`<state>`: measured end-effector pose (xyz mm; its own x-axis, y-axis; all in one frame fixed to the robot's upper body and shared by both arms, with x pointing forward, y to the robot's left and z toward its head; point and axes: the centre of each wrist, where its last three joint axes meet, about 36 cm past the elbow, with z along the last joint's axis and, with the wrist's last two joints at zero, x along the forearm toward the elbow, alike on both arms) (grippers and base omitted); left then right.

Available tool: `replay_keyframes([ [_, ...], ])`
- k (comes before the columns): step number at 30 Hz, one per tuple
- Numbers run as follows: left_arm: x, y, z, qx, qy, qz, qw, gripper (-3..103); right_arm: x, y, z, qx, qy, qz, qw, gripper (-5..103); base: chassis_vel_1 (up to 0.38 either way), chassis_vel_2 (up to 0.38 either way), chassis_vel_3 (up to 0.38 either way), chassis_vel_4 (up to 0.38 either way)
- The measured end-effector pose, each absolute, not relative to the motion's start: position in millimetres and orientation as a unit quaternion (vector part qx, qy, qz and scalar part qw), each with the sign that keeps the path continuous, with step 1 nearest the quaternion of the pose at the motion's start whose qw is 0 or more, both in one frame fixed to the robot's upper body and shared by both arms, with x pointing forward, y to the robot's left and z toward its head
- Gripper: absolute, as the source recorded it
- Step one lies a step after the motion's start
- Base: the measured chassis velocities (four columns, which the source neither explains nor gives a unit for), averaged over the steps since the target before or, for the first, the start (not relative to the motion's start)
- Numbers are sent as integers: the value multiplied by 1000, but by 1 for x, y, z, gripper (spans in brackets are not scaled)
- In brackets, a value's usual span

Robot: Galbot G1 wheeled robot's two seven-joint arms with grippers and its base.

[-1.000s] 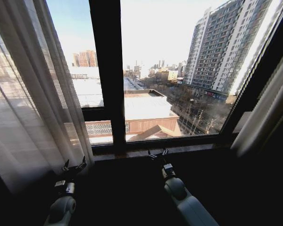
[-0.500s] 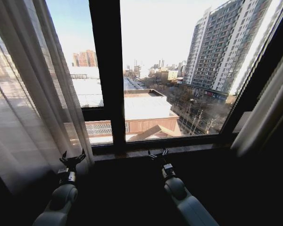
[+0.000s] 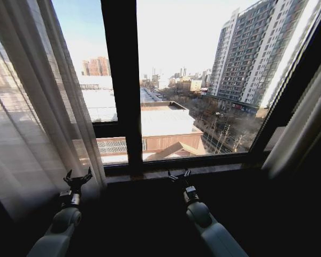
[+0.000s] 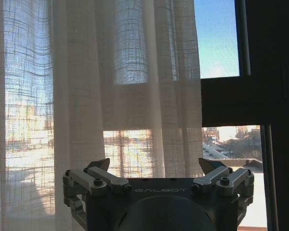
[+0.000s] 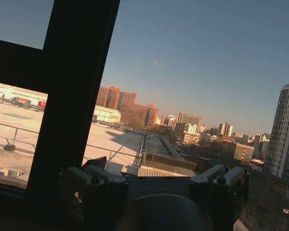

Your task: Open the curtains by pulling them apart, changing their state from closed to fully open.

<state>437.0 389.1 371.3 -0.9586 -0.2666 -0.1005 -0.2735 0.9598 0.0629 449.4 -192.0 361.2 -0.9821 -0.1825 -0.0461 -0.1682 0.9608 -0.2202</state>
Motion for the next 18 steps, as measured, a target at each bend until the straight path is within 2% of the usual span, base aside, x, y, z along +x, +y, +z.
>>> replay_keyframes([
  [14, 426, 389, 366, -154, 986, 36, 44, 100, 449, -192, 361, -89, 990, -108, 33, 100, 0, 0, 0, 0],
  [18, 426, 393, 367, -157, 986, 37, 48, 100, 449, -192, 361, -89, 990, -108, 33, 100, -74, 95, 80, -60],
])
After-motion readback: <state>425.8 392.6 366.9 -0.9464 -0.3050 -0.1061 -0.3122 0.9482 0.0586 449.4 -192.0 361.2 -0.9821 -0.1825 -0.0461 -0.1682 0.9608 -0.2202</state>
